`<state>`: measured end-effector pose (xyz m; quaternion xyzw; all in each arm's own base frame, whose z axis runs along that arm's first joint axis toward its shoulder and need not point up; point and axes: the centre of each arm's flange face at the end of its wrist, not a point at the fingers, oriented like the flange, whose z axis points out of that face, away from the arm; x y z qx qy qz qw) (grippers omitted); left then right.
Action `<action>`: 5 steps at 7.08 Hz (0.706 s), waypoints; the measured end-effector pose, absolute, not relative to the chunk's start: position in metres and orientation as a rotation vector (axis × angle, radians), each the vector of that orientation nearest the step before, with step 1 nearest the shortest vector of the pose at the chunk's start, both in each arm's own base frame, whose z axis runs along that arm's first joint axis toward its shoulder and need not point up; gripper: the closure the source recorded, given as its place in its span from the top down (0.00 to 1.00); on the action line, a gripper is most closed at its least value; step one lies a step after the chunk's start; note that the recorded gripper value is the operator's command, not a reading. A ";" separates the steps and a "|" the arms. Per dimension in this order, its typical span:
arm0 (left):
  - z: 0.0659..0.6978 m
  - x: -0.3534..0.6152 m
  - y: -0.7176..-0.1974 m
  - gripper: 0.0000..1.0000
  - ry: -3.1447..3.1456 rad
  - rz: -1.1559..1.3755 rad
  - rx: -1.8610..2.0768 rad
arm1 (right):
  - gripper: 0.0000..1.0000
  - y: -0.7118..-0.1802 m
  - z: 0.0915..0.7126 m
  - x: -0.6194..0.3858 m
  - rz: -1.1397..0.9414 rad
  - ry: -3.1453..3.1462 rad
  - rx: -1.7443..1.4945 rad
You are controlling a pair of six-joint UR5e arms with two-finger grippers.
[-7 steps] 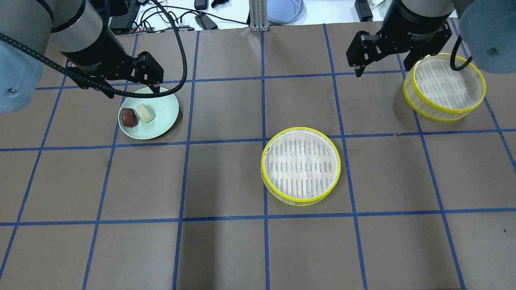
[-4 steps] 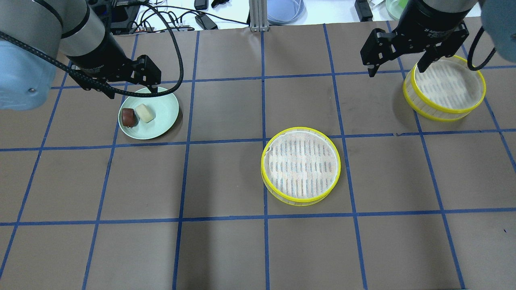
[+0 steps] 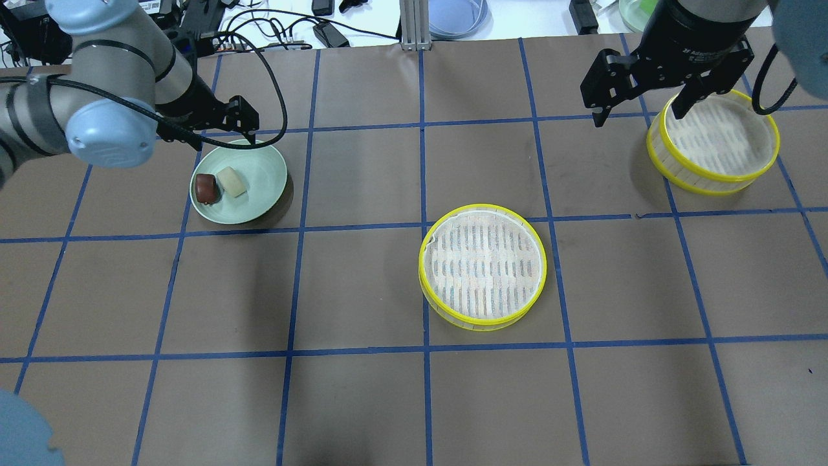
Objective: Stack buns with steamer
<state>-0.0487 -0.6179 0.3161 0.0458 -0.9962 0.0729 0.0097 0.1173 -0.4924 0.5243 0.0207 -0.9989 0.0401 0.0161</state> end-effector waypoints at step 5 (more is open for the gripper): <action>0.222 -0.023 -0.653 1.00 -3.162 0.218 0.182 | 1.00 -0.492 0.516 0.118 0.101 -3.106 0.073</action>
